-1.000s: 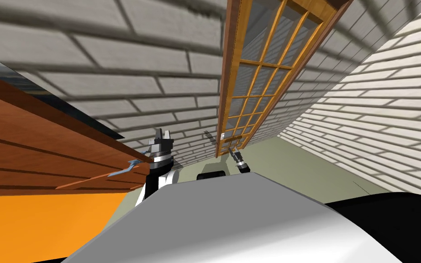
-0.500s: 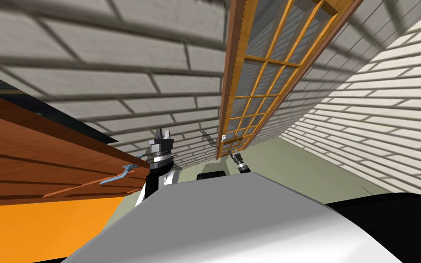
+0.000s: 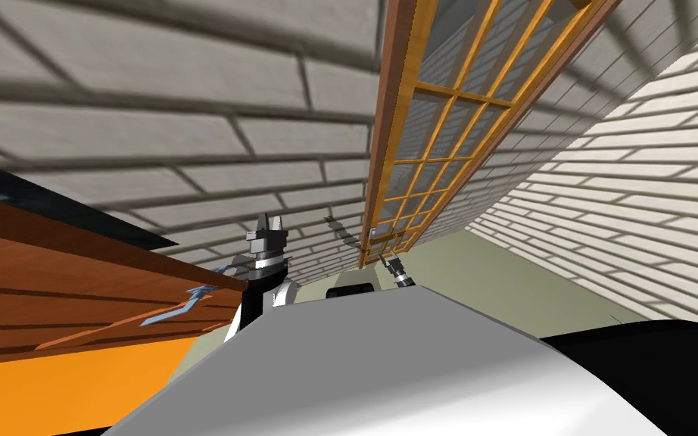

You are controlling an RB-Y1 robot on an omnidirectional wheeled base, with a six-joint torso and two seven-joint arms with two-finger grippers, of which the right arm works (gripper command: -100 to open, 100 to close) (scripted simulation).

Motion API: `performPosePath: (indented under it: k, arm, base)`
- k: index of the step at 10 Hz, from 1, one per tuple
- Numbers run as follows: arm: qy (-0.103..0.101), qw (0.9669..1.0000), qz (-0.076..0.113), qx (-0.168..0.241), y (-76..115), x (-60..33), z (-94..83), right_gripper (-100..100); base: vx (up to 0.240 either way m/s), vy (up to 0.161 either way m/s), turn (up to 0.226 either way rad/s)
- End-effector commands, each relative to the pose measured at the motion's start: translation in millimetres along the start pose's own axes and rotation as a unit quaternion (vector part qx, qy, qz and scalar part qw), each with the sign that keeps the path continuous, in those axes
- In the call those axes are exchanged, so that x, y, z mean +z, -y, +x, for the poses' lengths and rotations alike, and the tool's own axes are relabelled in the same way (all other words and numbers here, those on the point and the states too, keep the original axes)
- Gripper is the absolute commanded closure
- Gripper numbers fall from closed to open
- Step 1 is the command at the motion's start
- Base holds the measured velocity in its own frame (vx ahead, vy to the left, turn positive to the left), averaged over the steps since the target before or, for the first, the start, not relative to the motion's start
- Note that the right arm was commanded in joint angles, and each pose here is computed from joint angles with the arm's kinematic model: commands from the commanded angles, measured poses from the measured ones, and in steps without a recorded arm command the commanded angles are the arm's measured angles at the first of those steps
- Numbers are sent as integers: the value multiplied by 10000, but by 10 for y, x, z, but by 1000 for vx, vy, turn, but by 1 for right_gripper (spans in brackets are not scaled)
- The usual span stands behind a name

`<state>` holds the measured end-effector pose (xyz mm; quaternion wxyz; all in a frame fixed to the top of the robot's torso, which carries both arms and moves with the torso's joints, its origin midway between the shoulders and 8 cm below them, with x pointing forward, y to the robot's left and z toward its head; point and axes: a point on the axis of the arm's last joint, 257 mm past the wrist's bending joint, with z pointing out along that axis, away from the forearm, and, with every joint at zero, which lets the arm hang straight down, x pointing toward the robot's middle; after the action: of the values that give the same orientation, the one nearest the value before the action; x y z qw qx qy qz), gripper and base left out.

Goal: Pull the door open

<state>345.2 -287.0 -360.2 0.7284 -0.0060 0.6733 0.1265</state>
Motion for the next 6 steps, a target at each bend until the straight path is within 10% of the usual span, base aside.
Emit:
performPosePath:
  k: [1,6]
  arm:
    - [-116,9997,-7,-204,31,-52,91,-100]
    - [-397,9969,-38,-683,101,-215,305,-100]
  base:
    - [151,-9,-8]
    - [116,-15,-10]
